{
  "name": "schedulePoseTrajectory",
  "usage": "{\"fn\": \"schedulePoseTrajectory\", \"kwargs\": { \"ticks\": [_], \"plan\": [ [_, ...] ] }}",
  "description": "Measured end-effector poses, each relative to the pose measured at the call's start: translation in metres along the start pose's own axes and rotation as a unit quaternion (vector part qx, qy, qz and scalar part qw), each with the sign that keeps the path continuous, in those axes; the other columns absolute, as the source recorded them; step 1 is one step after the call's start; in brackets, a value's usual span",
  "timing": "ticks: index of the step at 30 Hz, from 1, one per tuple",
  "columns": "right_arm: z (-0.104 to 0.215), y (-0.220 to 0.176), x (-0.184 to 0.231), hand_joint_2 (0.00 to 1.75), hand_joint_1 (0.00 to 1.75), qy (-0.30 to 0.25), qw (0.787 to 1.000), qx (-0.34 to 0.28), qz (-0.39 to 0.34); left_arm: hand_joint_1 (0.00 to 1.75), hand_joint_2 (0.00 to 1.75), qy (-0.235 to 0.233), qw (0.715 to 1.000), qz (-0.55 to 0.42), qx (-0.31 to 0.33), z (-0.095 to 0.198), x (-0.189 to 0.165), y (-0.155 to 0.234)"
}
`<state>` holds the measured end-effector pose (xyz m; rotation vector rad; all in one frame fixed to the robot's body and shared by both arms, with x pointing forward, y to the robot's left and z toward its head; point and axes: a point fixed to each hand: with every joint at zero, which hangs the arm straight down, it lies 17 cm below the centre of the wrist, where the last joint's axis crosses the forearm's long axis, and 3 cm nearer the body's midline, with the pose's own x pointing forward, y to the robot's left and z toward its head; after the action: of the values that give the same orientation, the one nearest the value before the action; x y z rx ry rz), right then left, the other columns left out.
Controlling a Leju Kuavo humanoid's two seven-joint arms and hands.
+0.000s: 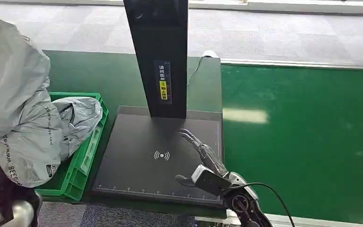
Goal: Moved the parcel from conveyor to table for the left to box.
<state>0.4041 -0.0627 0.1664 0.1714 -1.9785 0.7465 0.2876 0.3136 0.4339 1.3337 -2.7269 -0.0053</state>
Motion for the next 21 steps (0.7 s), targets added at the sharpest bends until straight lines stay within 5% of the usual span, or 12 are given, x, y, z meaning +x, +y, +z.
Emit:
{"fn": "schedulePoseTrajectory", "kwargs": {
  "ticks": [7, 13, 21],
  "plan": [
    [0.001, 0.004, 0.000, 1.75, 0.00, 0.000, 1.000, 0.007, 0.002, 1.75, 1.75, 0.127, 0.972, -0.166, -0.104, 0.021, -0.125, -0.045],
    [0.005, 0.009, -0.004, 1.75, 0.00, 0.005, 1.000, 0.013, 0.002, 1.75, 1.75, 0.230, 0.943, -0.216, -0.110, 0.048, -0.226, -0.025],
    [0.008, 0.014, -0.005, 1.75, 0.00, 0.006, 1.000, 0.020, 0.001, 1.66, 1.75, 0.314, 0.910, -0.251, -0.099, 0.082, -0.287, 0.018]
  ]
}}
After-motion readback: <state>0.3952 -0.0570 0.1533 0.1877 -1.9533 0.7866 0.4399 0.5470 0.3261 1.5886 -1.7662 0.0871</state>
